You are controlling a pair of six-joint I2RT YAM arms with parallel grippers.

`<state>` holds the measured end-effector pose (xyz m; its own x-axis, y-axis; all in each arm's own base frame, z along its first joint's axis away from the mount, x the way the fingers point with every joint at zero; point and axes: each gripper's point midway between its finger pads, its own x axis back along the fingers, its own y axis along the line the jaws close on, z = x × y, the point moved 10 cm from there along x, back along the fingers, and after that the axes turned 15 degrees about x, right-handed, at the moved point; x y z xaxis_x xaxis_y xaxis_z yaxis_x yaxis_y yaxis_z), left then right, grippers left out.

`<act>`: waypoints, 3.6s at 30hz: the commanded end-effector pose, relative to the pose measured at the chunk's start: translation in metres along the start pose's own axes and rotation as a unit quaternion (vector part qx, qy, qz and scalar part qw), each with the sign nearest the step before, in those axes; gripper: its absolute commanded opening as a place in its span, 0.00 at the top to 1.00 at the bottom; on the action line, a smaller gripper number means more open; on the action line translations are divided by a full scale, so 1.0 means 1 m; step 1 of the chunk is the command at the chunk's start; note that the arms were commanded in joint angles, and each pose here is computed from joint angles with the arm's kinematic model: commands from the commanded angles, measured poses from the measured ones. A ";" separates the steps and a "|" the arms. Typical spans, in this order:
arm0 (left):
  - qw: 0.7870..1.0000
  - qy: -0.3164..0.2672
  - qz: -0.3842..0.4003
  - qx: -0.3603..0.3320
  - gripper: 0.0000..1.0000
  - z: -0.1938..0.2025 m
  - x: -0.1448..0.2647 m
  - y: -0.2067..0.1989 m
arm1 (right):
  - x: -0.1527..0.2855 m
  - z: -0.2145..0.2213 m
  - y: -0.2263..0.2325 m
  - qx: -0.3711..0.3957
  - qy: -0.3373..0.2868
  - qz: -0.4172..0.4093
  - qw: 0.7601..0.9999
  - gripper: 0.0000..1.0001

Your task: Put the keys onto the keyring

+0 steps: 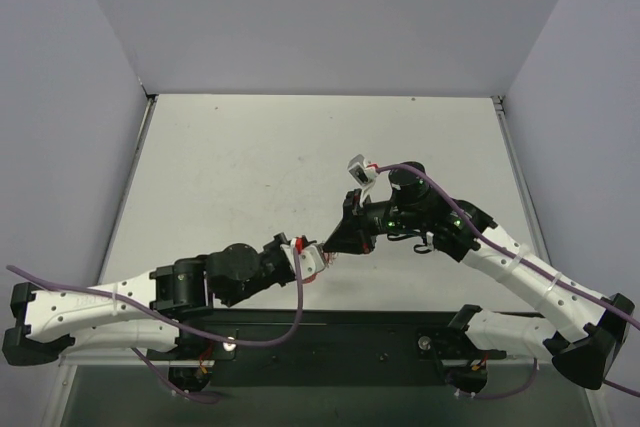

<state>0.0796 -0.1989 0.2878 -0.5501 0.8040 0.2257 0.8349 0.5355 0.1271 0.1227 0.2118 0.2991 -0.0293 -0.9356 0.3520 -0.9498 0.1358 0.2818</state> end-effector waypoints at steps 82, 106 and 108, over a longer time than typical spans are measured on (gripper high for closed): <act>0.908 -0.411 -0.045 0.068 1.00 -0.056 -0.002 0.007 | 0.003 -0.126 0.056 0.092 -0.128 -0.103 0.982 1.00; 0.888 -0.434 -0.153 -0.013 1.00 -0.079 -0.029 0.011 | 0.025 -0.143 0.070 0.094 -0.145 -0.100 0.980 0.93; 0.887 -0.434 -0.156 -0.018 1.00 -0.079 -0.027 0.013 | 0.027 -0.141 0.070 0.096 -0.146 -0.100 0.980 0.87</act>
<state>0.1028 -0.2208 0.3679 -0.5318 0.4490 -0.7181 0.6482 0.7615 -0.0039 0.1217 0.2398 0.4547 -0.0792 -0.9956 0.0498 -0.9871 0.0853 0.1353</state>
